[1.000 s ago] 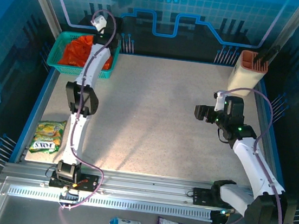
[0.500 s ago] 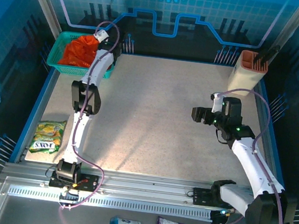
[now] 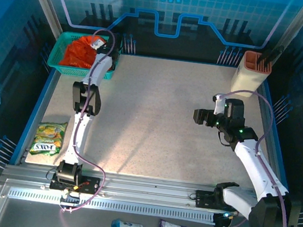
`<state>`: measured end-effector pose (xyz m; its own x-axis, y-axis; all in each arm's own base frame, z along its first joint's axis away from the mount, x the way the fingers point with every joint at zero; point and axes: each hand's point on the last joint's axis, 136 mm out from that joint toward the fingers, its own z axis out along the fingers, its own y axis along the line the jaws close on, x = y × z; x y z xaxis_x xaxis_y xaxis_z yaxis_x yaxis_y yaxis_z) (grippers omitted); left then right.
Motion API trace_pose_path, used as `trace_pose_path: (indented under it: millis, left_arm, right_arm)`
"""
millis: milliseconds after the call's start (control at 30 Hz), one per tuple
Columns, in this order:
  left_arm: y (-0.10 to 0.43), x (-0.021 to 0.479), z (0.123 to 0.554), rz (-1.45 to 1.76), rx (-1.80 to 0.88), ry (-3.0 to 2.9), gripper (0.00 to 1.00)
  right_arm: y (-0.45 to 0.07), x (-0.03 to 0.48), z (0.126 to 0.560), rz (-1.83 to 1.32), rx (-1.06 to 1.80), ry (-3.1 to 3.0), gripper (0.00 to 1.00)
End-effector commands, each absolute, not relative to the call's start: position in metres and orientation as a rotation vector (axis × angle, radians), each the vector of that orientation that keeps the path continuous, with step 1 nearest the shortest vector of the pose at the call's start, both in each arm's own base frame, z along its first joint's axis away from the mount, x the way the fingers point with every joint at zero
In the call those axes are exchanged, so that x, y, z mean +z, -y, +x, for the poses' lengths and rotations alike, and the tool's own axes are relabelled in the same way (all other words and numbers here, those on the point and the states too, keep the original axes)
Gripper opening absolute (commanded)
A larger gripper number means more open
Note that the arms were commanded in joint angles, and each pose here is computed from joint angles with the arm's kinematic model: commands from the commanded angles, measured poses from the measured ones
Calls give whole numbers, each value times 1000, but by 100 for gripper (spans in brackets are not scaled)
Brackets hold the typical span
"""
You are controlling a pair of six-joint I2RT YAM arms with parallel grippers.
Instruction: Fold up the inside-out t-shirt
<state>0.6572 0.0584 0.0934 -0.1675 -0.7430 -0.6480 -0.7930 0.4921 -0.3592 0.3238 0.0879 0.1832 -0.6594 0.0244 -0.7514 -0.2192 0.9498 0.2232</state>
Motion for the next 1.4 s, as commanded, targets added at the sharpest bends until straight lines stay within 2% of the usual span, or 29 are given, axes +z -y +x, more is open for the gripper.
trace_pose_path:
  millis: [0,100,233,467,933,1200,1367]
  left_arm:
    - [-60,87,660,-1284,31,-1940,37]
    - [-58,101,665,-1243,3,-1933,18]
    - [-54,132,670,-1194,-50,-1894,0]
    - [-37,200,667,-1100,-109,-1806,0]
    - [17,392,627,-727,-224,-1628,0]
    - [102,504,567,-289,-412,-1590,0]
    - [172,541,510,-6,-495,-1588,0]
  right_arm:
    - [-94,179,315,-156,397,-2279,94]
    - [-95,180,314,-157,395,-2275,94]
    - [-95,182,312,-158,396,-2268,94]
    - [-94,191,307,-159,388,-2252,94]
    - [-87,219,289,-155,354,-2200,94]
    - [-81,235,288,-118,327,-2176,93]
    - [-77,252,288,-112,307,-2150,93]
